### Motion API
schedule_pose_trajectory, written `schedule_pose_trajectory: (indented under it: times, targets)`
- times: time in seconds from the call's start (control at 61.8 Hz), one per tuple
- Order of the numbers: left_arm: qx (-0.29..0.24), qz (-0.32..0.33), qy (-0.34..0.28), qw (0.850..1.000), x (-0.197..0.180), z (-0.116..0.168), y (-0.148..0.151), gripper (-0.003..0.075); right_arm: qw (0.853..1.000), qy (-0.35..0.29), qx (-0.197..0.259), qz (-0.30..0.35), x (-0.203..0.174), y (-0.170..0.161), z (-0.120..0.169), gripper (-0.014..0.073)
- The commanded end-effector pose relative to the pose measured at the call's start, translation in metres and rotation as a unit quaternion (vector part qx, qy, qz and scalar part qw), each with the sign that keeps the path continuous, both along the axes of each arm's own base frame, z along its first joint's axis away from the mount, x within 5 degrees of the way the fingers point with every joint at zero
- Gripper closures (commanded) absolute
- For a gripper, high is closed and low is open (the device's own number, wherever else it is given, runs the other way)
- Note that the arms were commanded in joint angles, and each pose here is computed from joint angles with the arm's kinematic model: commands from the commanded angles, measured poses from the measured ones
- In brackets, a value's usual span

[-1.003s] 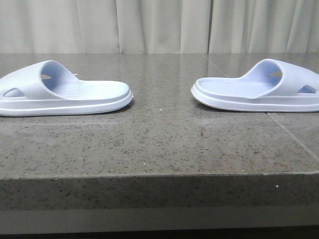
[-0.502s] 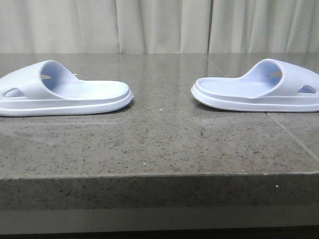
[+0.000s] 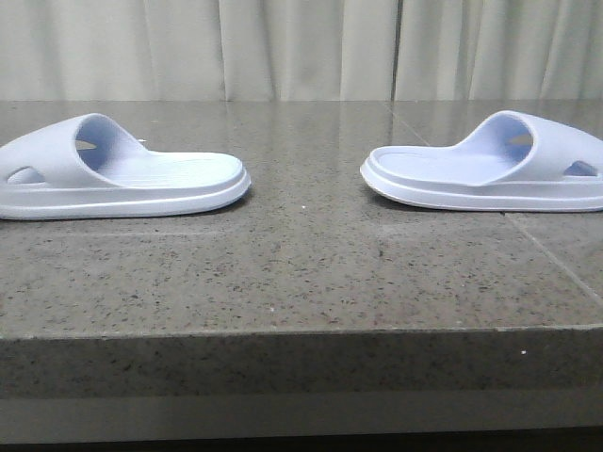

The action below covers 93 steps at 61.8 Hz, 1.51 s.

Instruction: Insert blue slippers together front up

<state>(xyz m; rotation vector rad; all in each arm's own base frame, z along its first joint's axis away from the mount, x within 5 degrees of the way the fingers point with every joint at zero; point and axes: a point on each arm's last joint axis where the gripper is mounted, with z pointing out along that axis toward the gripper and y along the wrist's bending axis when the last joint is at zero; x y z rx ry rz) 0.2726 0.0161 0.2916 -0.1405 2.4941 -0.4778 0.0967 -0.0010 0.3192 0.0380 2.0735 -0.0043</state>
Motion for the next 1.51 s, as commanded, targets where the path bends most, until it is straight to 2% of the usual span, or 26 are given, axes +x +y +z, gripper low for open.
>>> schedule_pose_trajectory:
  times: [0.0,0.162,0.388,0.583,0.842,1.117,1.23,1.376,1.489]
  targets:
    - [-0.046,0.007,-0.050,0.998,0.013,0.013,0.005,0.0232,0.999,-0.042,-0.003,-0.001,0.004,-0.001,0.015,0.0198]
    - [-0.076,-0.002,-0.033,0.997,0.032,-0.003,0.009,0.0290,0.999,-0.044,-0.003,-0.001,0.004,-0.001,0.015,0.0198]
    - [-0.088,-0.003,-0.009,0.996,0.049,-0.018,0.013,0.0365,0.999,-0.044,-0.003,-0.001,0.004,-0.001,0.015,0.0198]
    - [-0.098,-0.019,0.017,0.995,0.056,-0.030,0.012,0.0367,0.999,-0.044,-0.003,-0.001,0.004,-0.001,0.015,0.0198]
    - [-0.146,-0.064,0.042,0.986,0.057,-0.041,0.004,0.0368,0.999,-0.044,-0.003,-0.001,0.004,-0.001,0.015,0.0198]
    - [-0.157,-0.096,0.069,0.981,0.061,-0.054,-0.011,0.0370,0.999,-0.044,-0.003,-0.001,0.004,-0.001,0.015,0.0198]
    - [-0.155,-0.100,0.070,0.980,0.061,-0.055,-0.013,0.0448,0.999,-0.043,-0.003,-0.001,0.004,-0.001,0.015,0.0198]
    - [-0.152,-0.101,0.069,0.981,0.061,-0.055,-0.013,0.0639,0.999,-0.042,-0.003,-0.002,0.004,-0.001,0.014,0.0198]
    - [-0.153,-0.100,0.068,0.981,0.061,-0.055,-0.013,0.0741,0.999,-0.042,-0.003,-0.002,0.004,-0.001,0.014,0.0198]
